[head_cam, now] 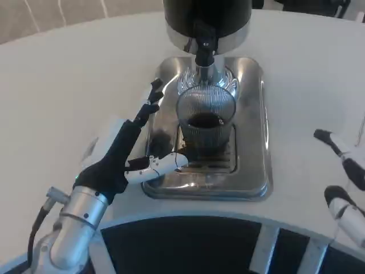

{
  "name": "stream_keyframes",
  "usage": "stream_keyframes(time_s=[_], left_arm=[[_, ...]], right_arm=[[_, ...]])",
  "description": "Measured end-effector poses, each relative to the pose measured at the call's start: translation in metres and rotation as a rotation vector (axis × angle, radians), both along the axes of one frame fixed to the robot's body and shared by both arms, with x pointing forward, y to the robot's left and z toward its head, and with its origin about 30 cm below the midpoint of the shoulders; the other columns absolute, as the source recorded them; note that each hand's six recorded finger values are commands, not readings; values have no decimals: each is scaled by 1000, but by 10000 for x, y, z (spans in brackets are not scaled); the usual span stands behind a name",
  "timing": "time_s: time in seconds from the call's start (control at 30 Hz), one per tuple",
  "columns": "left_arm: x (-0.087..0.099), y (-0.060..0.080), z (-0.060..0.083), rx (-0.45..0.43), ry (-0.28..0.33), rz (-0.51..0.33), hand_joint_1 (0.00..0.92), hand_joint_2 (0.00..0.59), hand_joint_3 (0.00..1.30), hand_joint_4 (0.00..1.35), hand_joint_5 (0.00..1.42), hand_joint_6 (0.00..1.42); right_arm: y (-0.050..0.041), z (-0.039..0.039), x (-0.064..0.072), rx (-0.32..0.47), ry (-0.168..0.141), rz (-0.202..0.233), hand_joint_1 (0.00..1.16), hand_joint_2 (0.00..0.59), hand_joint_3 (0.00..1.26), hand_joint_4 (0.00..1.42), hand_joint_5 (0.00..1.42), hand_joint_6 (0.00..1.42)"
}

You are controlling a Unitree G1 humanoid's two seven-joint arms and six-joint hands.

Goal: Grasp the cup under the faucet to collect the drink, then remove the cup.

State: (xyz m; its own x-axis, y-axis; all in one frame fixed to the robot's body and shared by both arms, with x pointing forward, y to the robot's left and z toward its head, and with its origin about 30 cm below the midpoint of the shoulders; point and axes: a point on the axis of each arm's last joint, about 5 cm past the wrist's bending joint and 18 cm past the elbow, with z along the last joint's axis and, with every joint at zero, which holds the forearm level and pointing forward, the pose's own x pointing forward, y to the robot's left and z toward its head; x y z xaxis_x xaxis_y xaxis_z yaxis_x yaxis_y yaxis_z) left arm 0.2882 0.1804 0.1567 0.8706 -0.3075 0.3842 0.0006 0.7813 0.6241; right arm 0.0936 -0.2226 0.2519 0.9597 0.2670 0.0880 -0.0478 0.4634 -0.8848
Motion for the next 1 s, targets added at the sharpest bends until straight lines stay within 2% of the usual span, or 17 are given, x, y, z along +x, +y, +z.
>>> stream_keyframes(time_s=[0.1,0.2,0.63,1.0], left_arm=[[36,-26,20,2,-4,-14,390,70,0,0,128,131],[67,-47,38,9,-6,-36,392,70,0,0,133,131],[192,-142,96,28,0,-107,395,70,0,0,217,131],[265,-216,127,39,18,-125,395,71,0,0,258,148]], right_arm=[[-2,-51,-44,-1,37,-5,0,586,0,0,0,0],[0,-77,-67,-1,52,-7,0,586,0,0,0,0],[55,-142,-72,8,72,-21,0,586,0,0,0,0],[65,-165,-80,25,86,-28,0,586,0,0,0,0]])
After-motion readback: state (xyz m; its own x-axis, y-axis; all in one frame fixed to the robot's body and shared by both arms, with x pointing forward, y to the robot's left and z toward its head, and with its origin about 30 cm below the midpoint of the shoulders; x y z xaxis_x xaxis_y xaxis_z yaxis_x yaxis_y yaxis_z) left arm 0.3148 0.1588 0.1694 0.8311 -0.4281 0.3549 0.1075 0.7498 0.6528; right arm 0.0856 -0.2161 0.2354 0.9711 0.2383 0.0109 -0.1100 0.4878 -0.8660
